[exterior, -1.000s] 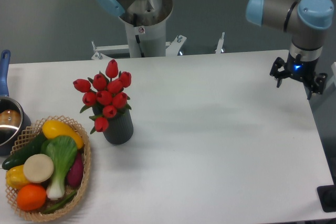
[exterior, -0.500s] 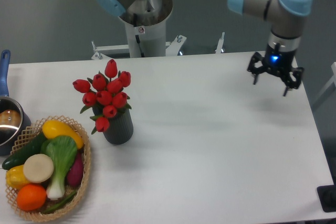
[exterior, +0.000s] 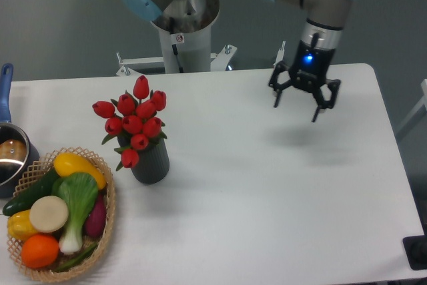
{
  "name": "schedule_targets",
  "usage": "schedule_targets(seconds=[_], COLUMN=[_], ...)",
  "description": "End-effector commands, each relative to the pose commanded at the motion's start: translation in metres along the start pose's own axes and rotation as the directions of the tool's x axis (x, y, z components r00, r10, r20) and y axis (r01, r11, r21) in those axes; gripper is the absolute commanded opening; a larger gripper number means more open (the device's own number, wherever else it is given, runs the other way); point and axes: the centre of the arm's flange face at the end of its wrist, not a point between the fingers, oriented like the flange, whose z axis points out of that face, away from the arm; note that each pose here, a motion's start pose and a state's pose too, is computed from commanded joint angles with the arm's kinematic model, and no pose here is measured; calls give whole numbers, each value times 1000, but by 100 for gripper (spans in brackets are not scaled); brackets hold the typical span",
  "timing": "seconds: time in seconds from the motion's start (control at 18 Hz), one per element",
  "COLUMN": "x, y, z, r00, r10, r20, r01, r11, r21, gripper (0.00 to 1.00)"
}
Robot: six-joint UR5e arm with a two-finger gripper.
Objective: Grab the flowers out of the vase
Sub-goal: 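Move the open gripper toward the red tulips in the black vase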
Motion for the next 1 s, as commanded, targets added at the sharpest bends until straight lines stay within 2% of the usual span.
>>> schedule_targets(seconds=[0.17,0.44,1.0], x=[28,43,109], y=[-33,-48,-85], z=[16,25,47], r00=[997,994,974], r10=[60,19,93], r20=[-46,-108,-207], r01=[-58,7,-26], r11=[997,971,951], r21=[45,238,308], gripper=[100,100,100])
